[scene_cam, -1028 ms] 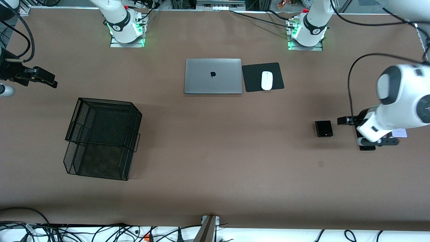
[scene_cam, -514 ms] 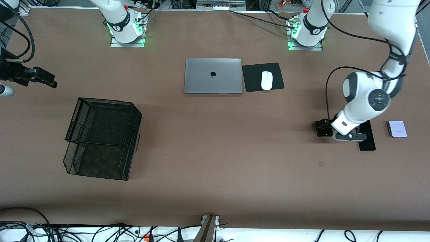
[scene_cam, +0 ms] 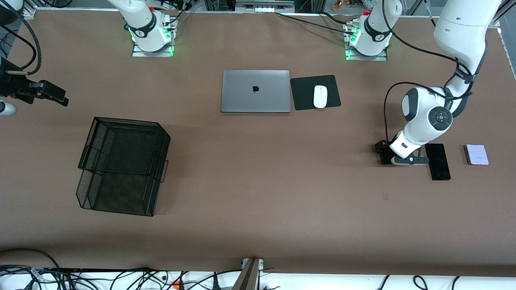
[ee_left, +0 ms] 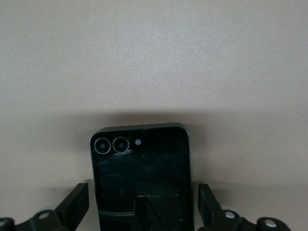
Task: Place phones with both arms
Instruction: 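Close the left gripper on the black flip phone and lift it, then carry the flip phone beside the laptop and release it with the left gripper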
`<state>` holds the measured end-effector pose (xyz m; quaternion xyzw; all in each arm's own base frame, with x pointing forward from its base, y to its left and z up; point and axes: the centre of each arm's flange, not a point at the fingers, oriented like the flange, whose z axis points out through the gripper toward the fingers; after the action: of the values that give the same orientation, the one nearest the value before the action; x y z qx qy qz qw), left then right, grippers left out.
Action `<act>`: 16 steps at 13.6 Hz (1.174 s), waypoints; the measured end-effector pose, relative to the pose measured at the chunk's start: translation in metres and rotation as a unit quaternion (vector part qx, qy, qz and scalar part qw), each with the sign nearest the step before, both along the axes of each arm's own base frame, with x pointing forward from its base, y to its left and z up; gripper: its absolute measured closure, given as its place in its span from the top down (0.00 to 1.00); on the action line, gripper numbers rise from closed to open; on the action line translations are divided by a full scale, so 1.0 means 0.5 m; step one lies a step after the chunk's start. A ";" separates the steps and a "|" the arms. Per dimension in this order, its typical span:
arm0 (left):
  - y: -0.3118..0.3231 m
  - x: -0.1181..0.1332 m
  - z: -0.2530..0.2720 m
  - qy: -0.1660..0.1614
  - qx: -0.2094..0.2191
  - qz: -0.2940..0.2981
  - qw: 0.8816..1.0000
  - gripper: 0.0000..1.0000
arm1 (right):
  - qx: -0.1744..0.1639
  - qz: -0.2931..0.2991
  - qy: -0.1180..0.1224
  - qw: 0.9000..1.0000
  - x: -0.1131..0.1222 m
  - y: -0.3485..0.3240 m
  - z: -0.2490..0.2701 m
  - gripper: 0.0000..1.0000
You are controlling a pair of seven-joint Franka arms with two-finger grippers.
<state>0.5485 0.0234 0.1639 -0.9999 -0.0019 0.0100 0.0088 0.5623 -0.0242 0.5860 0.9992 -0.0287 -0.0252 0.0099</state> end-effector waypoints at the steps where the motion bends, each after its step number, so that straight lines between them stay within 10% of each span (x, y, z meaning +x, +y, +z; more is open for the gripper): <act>1: 0.001 0.000 -0.001 0.000 0.000 0.001 1.000 1.00 | 0.000 0.000 0.000 1.000 0.000 0.000 0.000 1.00; 3: 0.002 0.001 0.001 -0.001 0.000 0.001 1.000 0.81 | 0.000 0.000 0.000 1.000 0.000 0.000 0.000 1.00; 7: 0.004 0.015 0.015 0.001 0.001 0.002 1.000 0.79 | 0.000 0.000 -0.001 1.000 0.000 0.000 0.000 1.00; 11: -0.037 0.111 0.172 0.089 -0.003 -0.014 0.996 0.79 | 0.000 0.000 -0.001 1.000 0.000 0.000 0.000 1.00; 16: -0.320 0.151 0.307 0.108 -0.098 -0.067 0.987 0.79 | 0.000 0.000 -0.001 1.000 0.000 0.000 0.000 1.00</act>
<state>0.6239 -0.1364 0.3172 -0.9868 0.0667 0.1176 -0.0888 0.5625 -0.0243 0.5861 0.9992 -0.0287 -0.0247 0.0100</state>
